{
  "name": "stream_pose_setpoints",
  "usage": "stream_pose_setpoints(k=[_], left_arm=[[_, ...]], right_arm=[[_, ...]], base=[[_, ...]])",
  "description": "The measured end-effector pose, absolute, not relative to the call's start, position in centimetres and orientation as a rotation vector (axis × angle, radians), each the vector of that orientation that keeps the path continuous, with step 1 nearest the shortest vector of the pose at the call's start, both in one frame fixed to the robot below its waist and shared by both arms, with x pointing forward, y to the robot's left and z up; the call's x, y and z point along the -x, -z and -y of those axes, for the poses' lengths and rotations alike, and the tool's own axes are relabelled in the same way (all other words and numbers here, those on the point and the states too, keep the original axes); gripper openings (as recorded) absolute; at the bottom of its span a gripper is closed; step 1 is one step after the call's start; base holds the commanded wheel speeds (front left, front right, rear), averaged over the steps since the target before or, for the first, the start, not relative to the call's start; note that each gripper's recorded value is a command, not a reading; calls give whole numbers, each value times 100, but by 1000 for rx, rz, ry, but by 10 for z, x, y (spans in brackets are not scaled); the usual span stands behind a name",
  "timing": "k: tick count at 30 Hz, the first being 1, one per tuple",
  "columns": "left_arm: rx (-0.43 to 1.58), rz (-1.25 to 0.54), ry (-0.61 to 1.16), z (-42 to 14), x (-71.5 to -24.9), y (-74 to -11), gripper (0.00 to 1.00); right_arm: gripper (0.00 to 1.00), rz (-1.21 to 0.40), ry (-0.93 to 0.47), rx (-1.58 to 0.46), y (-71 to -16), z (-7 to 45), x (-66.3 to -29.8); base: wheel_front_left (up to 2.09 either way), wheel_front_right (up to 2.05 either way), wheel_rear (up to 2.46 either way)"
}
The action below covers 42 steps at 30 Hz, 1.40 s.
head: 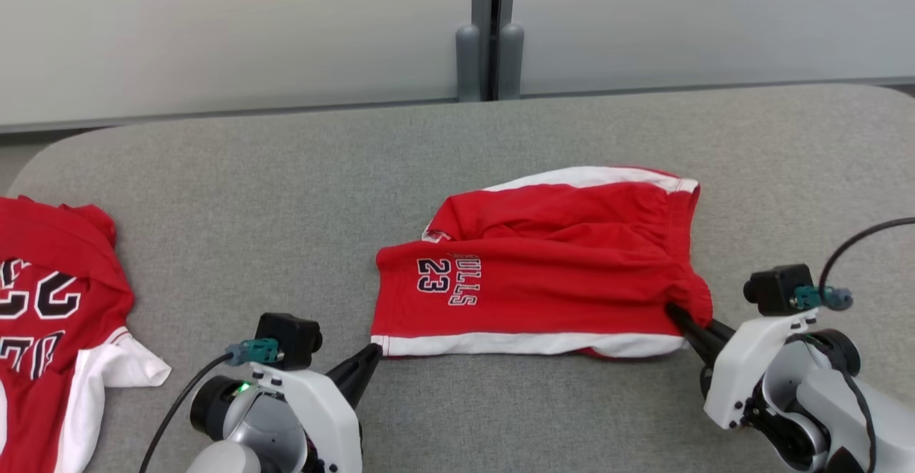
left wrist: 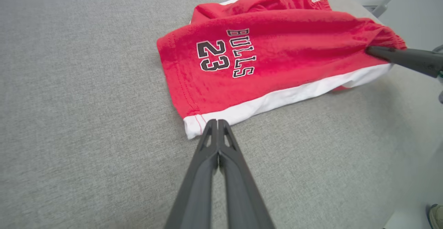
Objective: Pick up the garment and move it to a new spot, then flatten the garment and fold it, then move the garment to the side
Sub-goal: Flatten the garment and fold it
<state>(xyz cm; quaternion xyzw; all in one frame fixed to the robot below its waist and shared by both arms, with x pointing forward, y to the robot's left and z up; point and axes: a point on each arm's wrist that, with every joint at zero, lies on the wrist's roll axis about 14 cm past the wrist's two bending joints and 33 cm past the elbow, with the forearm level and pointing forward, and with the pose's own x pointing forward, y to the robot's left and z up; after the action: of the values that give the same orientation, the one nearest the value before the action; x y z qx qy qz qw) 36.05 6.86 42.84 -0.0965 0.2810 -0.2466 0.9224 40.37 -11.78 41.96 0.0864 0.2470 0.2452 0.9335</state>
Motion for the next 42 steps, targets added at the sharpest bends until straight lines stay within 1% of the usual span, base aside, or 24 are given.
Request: stream_pose_setpoints(k=[2,8,9,10,25,26,27,29,30,31,36,42], left_arm=[[203,-565,511,-68,-356,-434,0],[205,-605,518,-66,-343,-427,0],[210,-607,520,-65,-343,-427,55],[212,-612,520,-63,-343,-426,100],[236,-760,568,-37,-351,-390,100],[235,-769,569,-37,-351,-387,89],[233,-774,569,-37,-352,-386,82],[237,-774,568,-36,-354,-385,45],[237,-773,571,-36,-354,-385,24],[245,-766,570,-35,-356,-386,0],[247,-750,579,-35,-355,-389,0],[258,-609,585,-37,-376,-419,0]], right_arm=[[0,-492,-500,-183,-425,121,-398],[0,-487,-479,-191,-429,134,-386],[0,-487,-476,-191,-429,135,-386],[0,-487,-475,-192,-429,136,-385],[0,-509,-463,-212,-419,134,-387],[0,-511,-461,-215,-419,134,-388],[0,-512,-460,-215,-418,134,-388],[0,-512,-458,-216,-417,134,-388],[0,-510,-457,-218,-417,134,-389],[0,-511,-457,-220,-417,134,-389],[0,-508,-460,-225,-417,131,-388],[0,-468,-448,-246,-426,134,-400]], base=[[0,0,0],[0,0,0],[0,0,0],[0,0,0],[0,0,0],[0,0,0],[0,0,0],[0,0,0],[0,0,0],[0,0,0],[0,0,0],[0,0,0]])
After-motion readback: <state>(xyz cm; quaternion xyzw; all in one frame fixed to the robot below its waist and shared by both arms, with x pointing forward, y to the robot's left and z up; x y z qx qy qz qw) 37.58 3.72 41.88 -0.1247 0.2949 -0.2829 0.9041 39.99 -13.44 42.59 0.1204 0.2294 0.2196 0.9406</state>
